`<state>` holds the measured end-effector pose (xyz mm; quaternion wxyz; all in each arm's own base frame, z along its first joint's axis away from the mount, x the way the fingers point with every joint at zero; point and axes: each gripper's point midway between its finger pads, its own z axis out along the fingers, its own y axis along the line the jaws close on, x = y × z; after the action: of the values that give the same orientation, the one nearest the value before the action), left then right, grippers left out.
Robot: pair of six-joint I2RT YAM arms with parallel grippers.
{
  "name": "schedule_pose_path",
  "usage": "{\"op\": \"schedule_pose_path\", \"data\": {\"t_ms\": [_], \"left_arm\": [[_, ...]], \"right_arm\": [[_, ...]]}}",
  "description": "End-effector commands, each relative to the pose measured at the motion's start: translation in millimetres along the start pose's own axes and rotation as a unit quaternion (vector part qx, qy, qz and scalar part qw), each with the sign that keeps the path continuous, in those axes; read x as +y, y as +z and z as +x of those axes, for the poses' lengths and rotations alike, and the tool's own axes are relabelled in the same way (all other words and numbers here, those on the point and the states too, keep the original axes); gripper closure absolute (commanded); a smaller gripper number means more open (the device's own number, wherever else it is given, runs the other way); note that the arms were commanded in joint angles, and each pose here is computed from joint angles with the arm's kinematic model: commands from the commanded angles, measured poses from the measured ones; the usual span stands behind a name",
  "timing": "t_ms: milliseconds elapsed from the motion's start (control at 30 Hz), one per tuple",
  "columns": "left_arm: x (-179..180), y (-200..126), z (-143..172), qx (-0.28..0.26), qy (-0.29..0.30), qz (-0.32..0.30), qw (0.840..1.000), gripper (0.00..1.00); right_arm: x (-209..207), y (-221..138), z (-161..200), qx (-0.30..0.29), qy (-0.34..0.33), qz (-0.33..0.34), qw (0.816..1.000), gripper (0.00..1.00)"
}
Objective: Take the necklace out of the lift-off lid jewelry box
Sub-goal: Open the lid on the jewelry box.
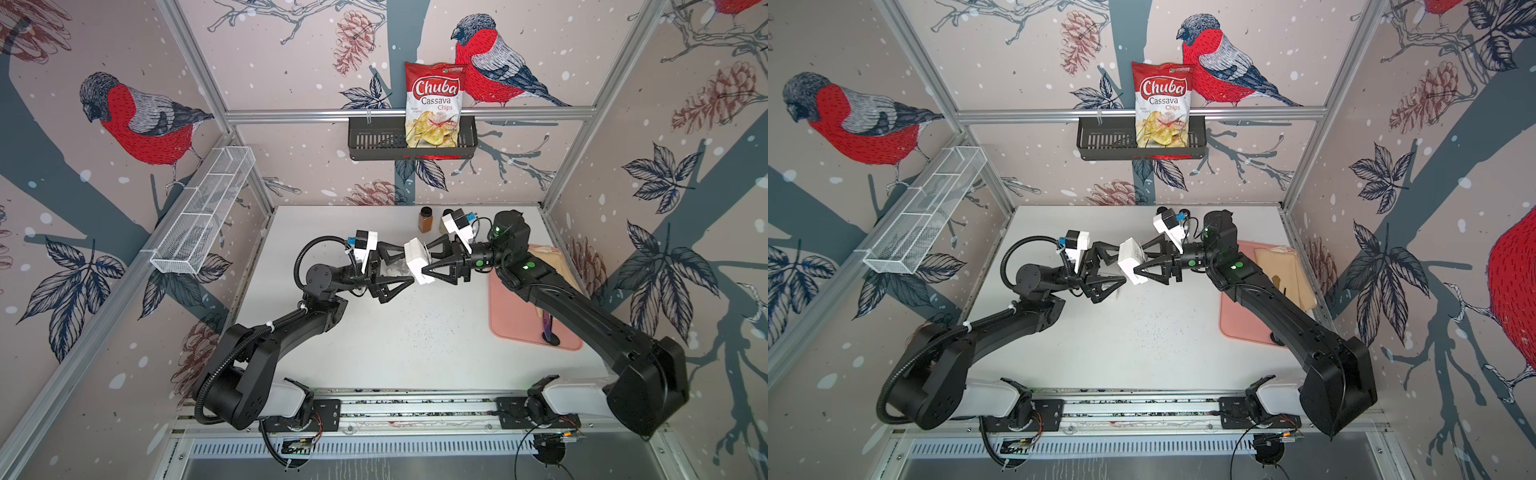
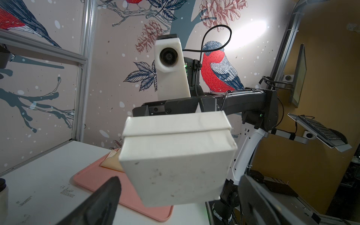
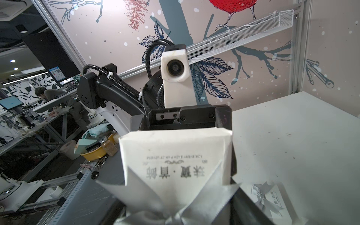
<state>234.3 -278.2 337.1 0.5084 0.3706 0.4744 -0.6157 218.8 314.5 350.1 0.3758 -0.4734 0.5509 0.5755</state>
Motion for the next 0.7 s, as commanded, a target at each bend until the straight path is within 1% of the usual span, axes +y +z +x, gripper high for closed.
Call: {"op": "schedule_pose_path", "data": {"t_ms": [0,200,433,567,667], "left_arm": [[-4.7,1.4,-6.1,-0.008,0.009,0.009,1.0,0.02],[-11.1,4.2,-9.5,-0.012,0.012,0.021,1.0,0.02],[-8.6,6.6,-8.2,-0.012,0.006,0.02,1.0,0.03],[-6.8,7.4,-7.3,-0.011,0.004,0.02,1.0,0.07],[-4.3,7.8,-6.7,-0.012,0.002,0.017,1.0,0.16]], "right_arm": [[9.6,-0.7,-7.4,-0.006,-0.027,-0.015,1.0,0.28],[2.3,2.5,-4.9,-0.002,-0.019,-0.006,1.0,0.28],[-0.1,7.1,0.8,0.006,-0.017,-0.007,1.0,0.28],[1.9,6.4,-0.3,0.006,-0.024,-0.008,1.0,0.28],[1.4,5.3,-0.1,0.005,-0.025,-0.005,1.0,0.28]]}}
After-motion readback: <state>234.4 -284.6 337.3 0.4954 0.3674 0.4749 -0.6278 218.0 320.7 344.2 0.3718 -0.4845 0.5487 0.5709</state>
